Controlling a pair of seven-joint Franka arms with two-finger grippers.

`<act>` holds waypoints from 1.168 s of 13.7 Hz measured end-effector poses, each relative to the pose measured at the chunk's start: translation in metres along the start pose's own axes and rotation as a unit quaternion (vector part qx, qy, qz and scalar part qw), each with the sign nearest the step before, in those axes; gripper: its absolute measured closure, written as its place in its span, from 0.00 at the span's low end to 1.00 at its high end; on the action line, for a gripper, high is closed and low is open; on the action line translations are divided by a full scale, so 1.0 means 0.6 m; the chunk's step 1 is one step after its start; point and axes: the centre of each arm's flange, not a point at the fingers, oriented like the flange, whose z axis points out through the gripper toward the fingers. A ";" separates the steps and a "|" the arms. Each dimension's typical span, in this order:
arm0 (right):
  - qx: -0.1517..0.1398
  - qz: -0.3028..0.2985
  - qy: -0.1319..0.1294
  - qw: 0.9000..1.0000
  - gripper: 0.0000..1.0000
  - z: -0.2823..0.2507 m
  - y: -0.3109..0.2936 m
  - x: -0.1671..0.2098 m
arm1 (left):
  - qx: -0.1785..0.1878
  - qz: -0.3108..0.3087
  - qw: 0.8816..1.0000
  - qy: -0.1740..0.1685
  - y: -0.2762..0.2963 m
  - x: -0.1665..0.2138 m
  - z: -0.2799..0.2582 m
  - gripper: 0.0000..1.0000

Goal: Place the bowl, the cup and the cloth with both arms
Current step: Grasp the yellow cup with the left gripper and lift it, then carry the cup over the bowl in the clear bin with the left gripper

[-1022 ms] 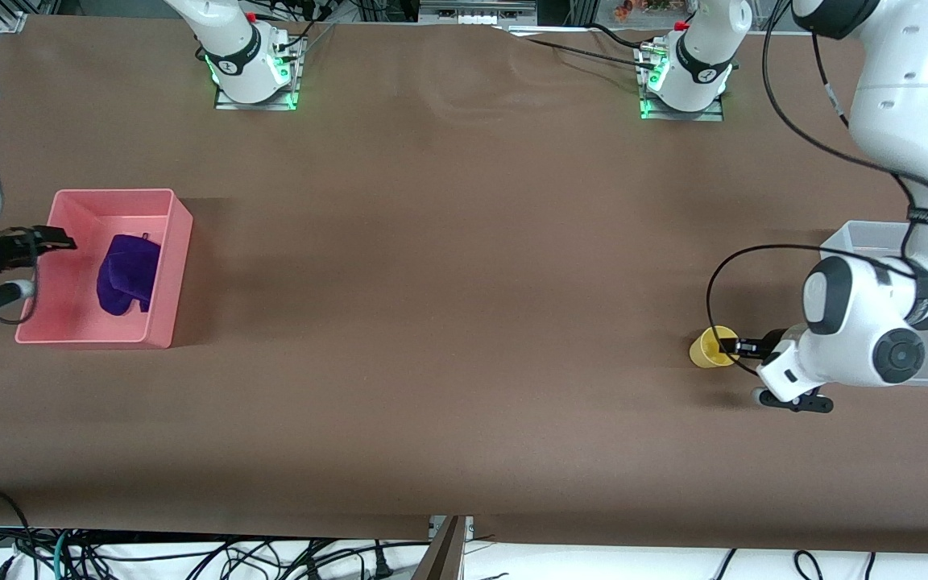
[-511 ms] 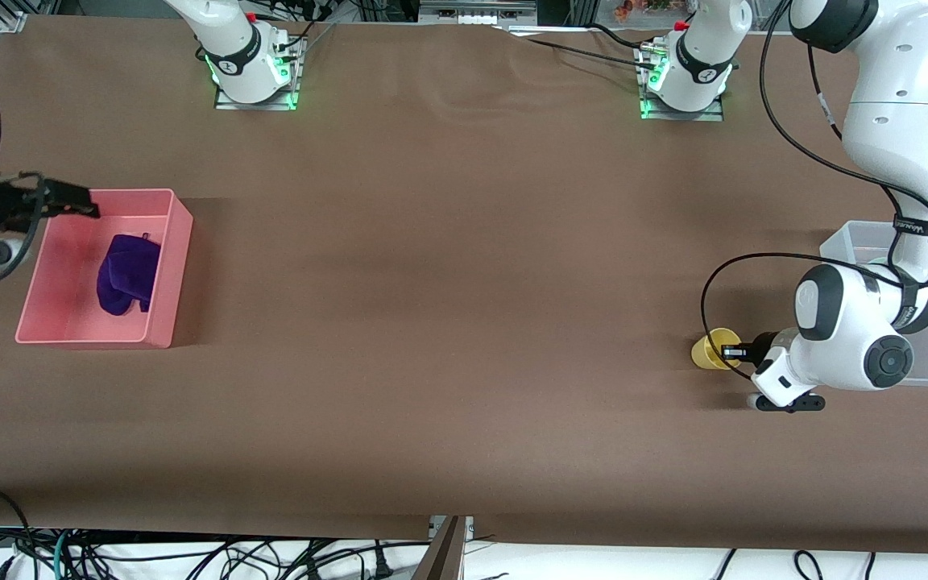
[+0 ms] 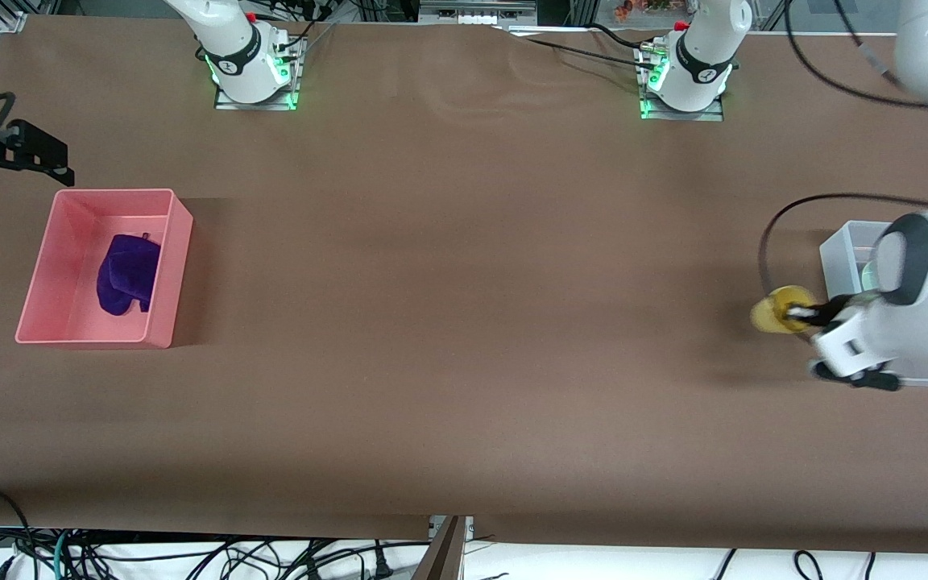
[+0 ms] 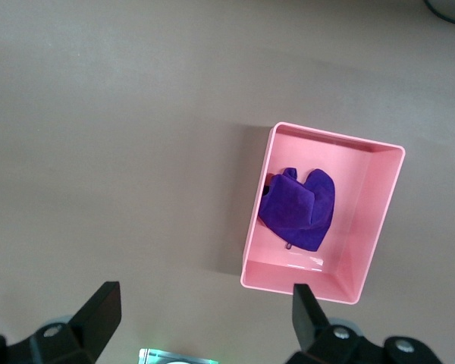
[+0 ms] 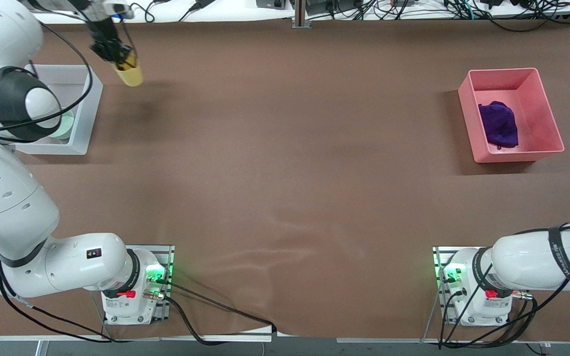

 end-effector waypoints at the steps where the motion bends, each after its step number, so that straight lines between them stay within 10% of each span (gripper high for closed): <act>1: -0.001 0.000 -0.003 1.000 0.00 0.003 0.000 -0.003 | 0.012 0.025 1.000 -0.001 -0.059 -0.031 -0.008 0.96; 7: 0.000 0.006 -0.019 1.000 0.00 0.026 0.013 -0.006 | 0.015 0.111 0.993 0.036 -0.349 -0.173 0.157 0.96; 14: 0.000 0.007 -0.016 1.000 0.00 0.035 0.018 0.002 | 0.013 0.128 0.990 0.065 -0.377 -0.191 0.281 0.96; 16: 0.000 0.006 -0.015 1.000 0.00 0.042 0.018 0.009 | 0.012 0.132 0.989 0.066 -0.377 -0.191 0.282 0.80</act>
